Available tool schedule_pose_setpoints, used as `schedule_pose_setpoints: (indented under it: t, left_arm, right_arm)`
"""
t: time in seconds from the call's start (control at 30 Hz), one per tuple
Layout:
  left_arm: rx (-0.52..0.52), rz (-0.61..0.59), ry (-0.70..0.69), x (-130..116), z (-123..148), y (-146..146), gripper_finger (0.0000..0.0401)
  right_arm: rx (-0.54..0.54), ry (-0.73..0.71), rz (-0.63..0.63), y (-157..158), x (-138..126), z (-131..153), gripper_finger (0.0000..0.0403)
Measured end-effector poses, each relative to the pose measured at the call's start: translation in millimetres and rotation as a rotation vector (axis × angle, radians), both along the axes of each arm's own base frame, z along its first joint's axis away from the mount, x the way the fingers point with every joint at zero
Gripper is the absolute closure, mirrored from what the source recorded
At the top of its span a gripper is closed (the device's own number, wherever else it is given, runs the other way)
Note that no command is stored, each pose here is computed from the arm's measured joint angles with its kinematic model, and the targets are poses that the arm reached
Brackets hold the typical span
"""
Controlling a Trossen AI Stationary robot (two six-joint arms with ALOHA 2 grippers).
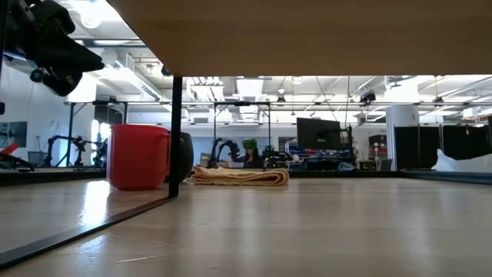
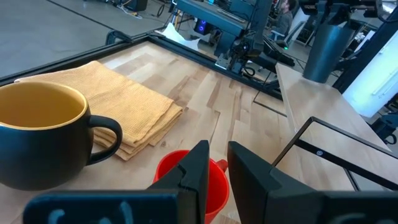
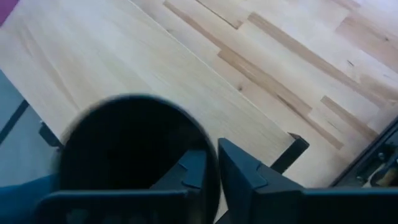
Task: Stack small to large cups/mugs on shelf
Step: Put the black cup on the shelf
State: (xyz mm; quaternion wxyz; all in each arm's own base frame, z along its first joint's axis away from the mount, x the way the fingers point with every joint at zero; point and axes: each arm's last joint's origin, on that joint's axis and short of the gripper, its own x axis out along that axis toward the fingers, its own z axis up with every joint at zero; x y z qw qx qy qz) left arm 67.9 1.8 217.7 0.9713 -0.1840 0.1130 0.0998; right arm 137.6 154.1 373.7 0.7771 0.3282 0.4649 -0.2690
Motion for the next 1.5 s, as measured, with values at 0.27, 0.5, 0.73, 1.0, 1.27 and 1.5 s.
schedule_pose_setpoints:
  t: [0.27,0.5,0.73,1.0,1.27,1.5]
  left_arm:
    - [0.000,0.000,0.000,0.0,0.0,0.0,0.0356]
    - [0.000,0.000,0.000,0.0,0.0,0.0,0.0356]
    - [0.000,0.000,0.000,0.0,0.0,0.0,0.0356]
    - [0.000,0.000,0.000,0.0,0.0,0.0,0.0356]
    - [0.000,0.000,0.000,0.0,0.0,0.0,0.0356]
    - [0.000,0.000,0.000,0.0,0.0,0.0,0.0356]
  right_arm:
    - [-0.018,0.010,0.009,0.1,0.1,-3.9,0.0289]
    - [-0.016,0.002,0.040,-2.1,-1.6,0.4,0.0256]
    - [0.044,0.007,0.061,-4.6,-5.2,7.8,0.0255]
    - [0.114,0.057,0.081,3.1,-2.1,4.6,0.0266]
    - [0.152,0.023,0.081,6.4,0.5,6.9,0.0271]
    - [0.190,0.047,0.093,6.9,-0.6,9.3,0.0254]
